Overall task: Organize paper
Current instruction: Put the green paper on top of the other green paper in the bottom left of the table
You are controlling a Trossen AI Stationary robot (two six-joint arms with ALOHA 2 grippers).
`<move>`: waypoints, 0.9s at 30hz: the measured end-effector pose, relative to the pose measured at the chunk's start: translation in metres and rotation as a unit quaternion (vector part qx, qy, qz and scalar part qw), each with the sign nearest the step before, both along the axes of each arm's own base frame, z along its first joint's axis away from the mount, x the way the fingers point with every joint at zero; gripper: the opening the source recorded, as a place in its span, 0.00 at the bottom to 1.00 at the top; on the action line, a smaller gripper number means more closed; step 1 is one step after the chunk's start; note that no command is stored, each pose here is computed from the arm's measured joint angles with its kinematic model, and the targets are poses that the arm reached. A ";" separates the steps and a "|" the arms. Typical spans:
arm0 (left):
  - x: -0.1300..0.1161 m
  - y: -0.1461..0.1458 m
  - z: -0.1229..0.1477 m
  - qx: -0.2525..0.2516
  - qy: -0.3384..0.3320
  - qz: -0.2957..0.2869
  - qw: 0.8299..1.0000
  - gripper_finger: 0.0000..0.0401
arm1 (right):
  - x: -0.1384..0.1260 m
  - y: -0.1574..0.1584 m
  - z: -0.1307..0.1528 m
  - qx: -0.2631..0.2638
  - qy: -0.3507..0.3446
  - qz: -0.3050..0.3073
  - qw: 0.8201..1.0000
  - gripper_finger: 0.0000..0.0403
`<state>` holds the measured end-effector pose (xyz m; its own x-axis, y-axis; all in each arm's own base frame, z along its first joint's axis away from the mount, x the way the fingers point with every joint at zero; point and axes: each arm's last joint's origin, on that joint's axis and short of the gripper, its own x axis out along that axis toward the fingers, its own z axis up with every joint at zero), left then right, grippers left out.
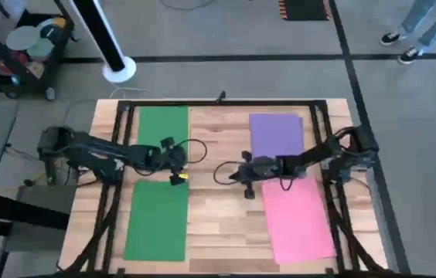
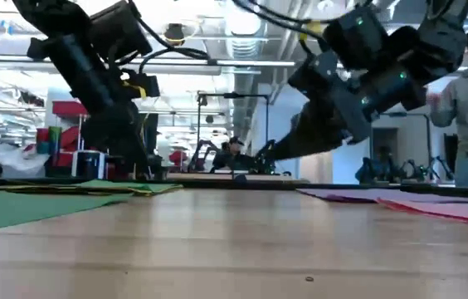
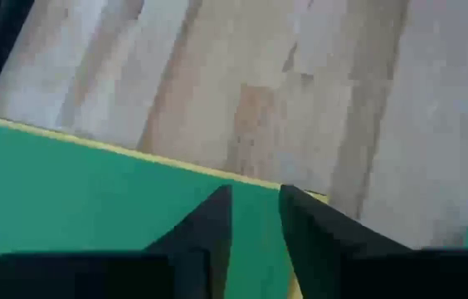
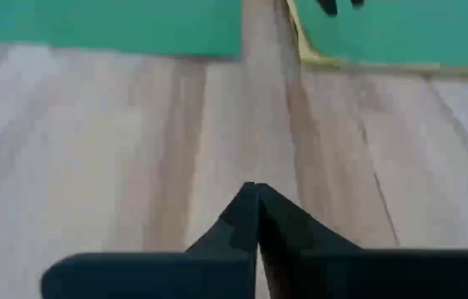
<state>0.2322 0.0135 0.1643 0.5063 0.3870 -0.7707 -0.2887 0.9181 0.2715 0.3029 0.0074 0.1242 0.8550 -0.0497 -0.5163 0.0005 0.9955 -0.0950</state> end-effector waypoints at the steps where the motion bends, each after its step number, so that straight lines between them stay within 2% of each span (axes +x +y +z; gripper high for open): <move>1: 0.000 0.000 0.000 -0.004 0.000 -0.002 1.000 0.28 | 0.000 -0.002 -0.001 0.000 0.003 -0.003 1.000 0.00; 11: -0.001 0.001 -0.002 -0.045 0.006 -0.015 0.999 0.37 | -0.001 -0.015 -0.002 -0.017 0.013 -0.014 1.000 0.00; 18: 0.007 0.003 -0.025 -0.032 0.053 -0.013 0.998 0.38 | -0.001 -0.015 -0.002 -0.017 0.013 -0.013 1.000 0.00; 27: 0.012 0.008 -0.032 -0.024 0.041 0.012 0.999 0.37 | -0.001 -0.014 -0.002 -0.009 0.011 -0.017 1.000 0.00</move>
<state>0.2447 0.0216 0.1327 0.4324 0.3600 -0.8267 -0.2894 0.9238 0.2508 0.3020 -0.0062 0.1225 0.8413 -0.0871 -0.5334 0.0312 0.9931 -0.1130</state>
